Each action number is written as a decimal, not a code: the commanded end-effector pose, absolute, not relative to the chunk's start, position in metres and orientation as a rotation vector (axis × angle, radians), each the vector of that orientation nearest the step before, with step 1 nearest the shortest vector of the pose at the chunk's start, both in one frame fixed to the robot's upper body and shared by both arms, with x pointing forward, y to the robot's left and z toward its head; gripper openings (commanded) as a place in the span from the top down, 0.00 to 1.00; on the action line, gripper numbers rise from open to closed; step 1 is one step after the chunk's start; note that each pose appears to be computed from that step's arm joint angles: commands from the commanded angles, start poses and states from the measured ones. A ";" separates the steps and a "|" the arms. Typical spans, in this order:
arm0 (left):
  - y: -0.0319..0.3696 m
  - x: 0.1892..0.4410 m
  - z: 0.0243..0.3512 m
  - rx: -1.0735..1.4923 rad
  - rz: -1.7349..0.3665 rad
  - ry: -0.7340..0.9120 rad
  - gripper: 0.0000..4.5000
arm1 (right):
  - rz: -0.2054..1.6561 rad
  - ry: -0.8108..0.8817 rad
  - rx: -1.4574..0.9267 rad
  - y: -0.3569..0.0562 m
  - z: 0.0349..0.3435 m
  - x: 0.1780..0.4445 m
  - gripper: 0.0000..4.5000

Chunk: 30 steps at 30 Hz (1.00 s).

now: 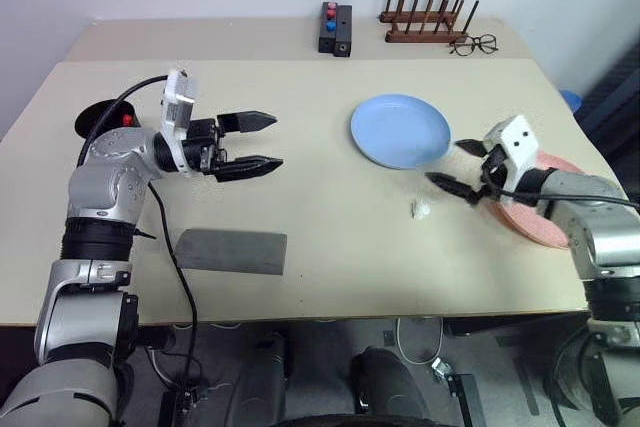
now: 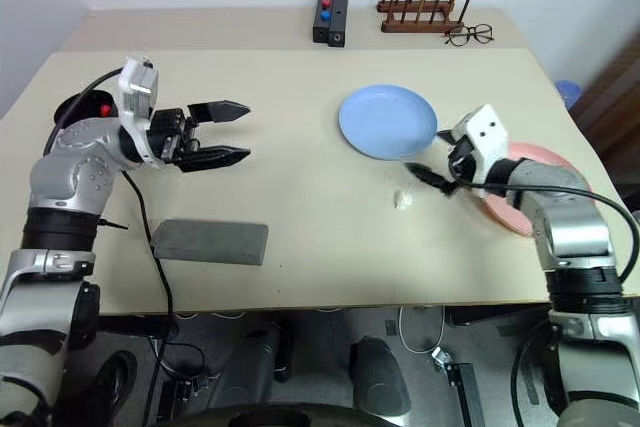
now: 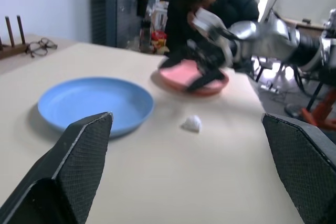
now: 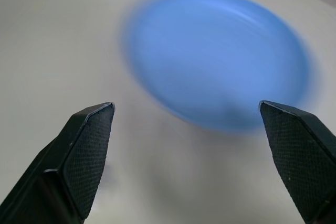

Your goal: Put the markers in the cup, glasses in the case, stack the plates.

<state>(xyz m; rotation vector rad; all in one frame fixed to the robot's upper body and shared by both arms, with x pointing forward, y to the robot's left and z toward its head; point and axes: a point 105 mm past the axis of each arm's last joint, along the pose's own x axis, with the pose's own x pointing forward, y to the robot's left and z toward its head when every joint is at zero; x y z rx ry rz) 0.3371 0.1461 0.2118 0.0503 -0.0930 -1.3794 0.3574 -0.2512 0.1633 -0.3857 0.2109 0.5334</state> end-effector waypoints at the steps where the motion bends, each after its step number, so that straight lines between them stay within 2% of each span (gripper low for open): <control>1: 0.143 0.331 0.217 0.087 -1.392 -0.127 0.01 | 0.462 0.192 -0.408 -0.270 0.182 0.355 0.00; 9: 0.142 0.320 0.210 0.081 -1.427 -0.111 0.01 | 0.413 0.403 -0.458 -0.297 0.163 0.324 0.00; 16: 0.140 0.323 0.204 0.085 -1.414 -0.130 0.01 | 0.356 0.458 -0.421 -0.305 0.156 0.314 0.00; 20: 0.137 0.322 0.202 0.097 -1.417 -0.141 0.01 | 0.317 0.548 -0.457 -0.316 0.133 0.307 0.00; 22: 0.137 0.322 0.202 0.104 -1.417 -0.146 0.00 | 0.298 0.562 -0.414 -0.318 0.129 0.307 0.12; 25: 0.136 0.321 0.202 0.117 -1.418 -0.146 0.00 | 0.264 0.595 -0.407 -0.325 0.122 0.307 0.37; 30: 0.135 0.320 0.203 0.123 -1.416 -0.151 0.00 | 0.252 0.597 -0.414 -0.328 0.123 0.311 0.95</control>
